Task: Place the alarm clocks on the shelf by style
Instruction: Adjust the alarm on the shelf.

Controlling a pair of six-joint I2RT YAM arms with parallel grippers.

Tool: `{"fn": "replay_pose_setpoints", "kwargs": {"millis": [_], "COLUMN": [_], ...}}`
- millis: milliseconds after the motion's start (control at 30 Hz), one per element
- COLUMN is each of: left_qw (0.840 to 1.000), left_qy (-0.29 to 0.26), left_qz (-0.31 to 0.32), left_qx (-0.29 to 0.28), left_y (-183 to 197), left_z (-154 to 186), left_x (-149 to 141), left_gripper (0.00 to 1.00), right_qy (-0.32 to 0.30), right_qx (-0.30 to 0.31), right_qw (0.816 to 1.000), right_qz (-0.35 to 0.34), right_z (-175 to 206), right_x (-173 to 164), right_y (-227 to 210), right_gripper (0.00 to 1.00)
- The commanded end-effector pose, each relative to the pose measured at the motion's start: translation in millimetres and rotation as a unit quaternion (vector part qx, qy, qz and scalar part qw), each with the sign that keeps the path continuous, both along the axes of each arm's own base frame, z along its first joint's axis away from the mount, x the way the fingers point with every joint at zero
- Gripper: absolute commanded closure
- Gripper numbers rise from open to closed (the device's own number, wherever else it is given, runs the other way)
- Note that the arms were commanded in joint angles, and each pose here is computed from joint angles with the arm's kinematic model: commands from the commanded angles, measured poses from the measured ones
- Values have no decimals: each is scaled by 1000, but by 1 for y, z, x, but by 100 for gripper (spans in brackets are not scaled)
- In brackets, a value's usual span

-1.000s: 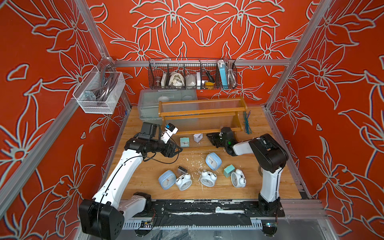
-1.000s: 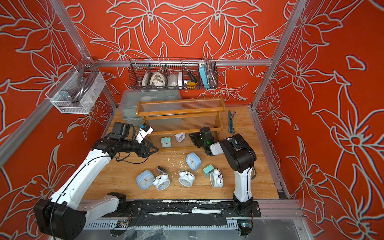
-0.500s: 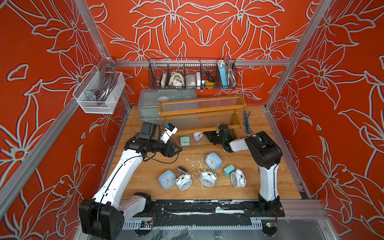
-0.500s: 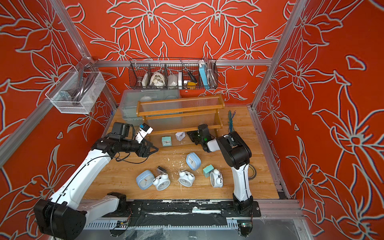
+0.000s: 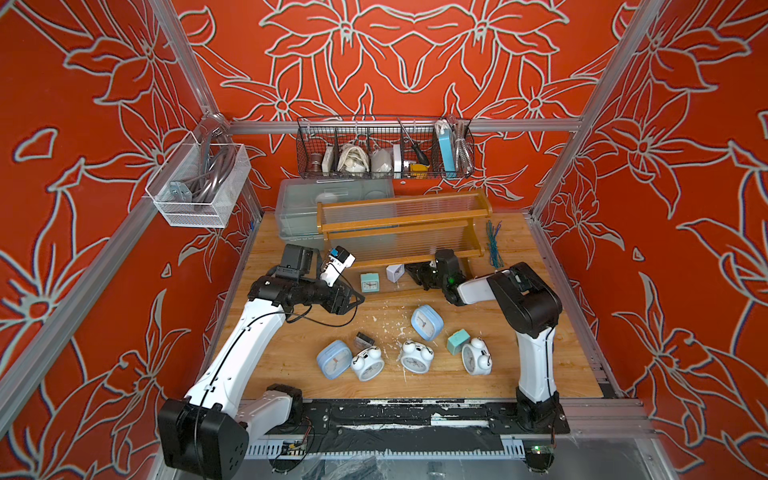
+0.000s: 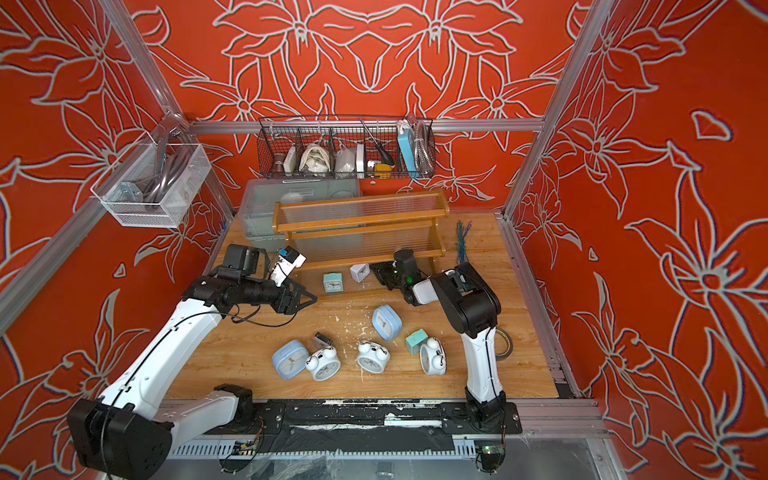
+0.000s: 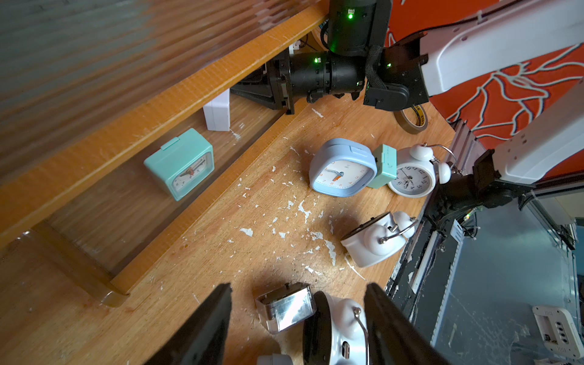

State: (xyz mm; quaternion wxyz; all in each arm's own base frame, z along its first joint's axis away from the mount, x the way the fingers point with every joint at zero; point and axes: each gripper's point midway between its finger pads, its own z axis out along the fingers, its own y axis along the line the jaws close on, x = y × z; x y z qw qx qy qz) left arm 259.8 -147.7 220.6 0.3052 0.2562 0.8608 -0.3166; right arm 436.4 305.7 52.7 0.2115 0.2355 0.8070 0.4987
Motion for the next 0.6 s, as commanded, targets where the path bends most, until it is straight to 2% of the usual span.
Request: {"fn": "replay_pose_setpoints", "kwargs": {"millis": [0, 567], "left_qw": [1000, 1000], "left_qy": [1, 2], "left_qz": [-2, 0], "left_qx": [-8, -8], "left_y": [0, 1], "left_z": [1, 1], "left_x": [-5, -5], "left_gripper": [32, 32], "right_qy": [20, 25], "right_qx": [-20, -40], "right_qw": [999, 998], "right_qz": [19, 37], "right_z": [-23, -38], "right_x": [-17, -37], "right_y": [1, -8], "right_gripper": [83, 80]}}
